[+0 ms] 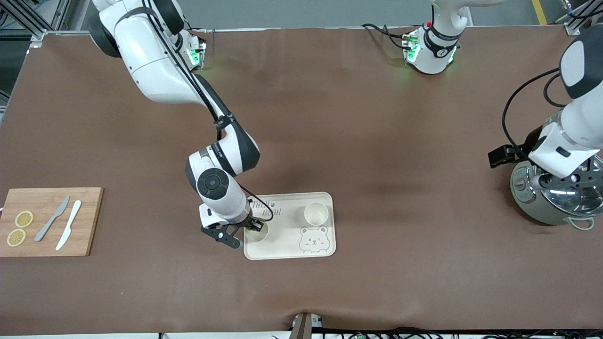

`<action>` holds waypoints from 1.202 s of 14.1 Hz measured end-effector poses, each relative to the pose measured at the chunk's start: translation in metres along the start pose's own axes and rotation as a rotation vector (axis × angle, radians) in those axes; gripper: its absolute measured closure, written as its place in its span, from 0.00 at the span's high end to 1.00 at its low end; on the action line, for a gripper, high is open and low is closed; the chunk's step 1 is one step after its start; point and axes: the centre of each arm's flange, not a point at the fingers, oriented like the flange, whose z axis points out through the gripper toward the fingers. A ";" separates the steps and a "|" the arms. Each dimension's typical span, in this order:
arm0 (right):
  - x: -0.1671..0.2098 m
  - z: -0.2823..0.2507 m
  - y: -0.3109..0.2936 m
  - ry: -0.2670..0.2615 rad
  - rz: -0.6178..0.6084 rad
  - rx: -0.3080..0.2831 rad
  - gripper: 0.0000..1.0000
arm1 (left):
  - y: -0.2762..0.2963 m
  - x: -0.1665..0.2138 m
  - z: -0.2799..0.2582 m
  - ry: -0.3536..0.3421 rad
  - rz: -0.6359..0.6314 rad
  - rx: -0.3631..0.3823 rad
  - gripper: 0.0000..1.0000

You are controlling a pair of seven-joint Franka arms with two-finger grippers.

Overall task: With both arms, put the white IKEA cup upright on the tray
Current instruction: 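Lower the cup onto the tray with the right gripper while the left gripper withdraws, then open the right gripper beside the bear print and lift away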

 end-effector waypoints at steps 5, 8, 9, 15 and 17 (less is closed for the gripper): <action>0.002 -0.001 0.001 0.005 0.002 0.000 0.31 | -0.010 -0.018 -0.029 0.014 0.033 0.002 1.00; 0.008 -0.008 0.000 0.017 0.006 0.009 0.60 | -0.014 -0.026 -0.053 0.036 0.036 0.001 1.00; 0.009 -0.014 -0.001 0.021 0.007 0.013 0.66 | -0.015 -0.028 -0.060 0.040 0.035 0.000 1.00; 0.011 -0.094 0.001 -0.008 0.013 -0.038 1.00 | -0.012 -0.030 -0.066 0.039 0.037 -0.019 1.00; 0.007 -0.144 0.008 -0.027 0.000 -0.071 1.00 | -0.011 -0.030 -0.066 0.039 0.037 -0.028 1.00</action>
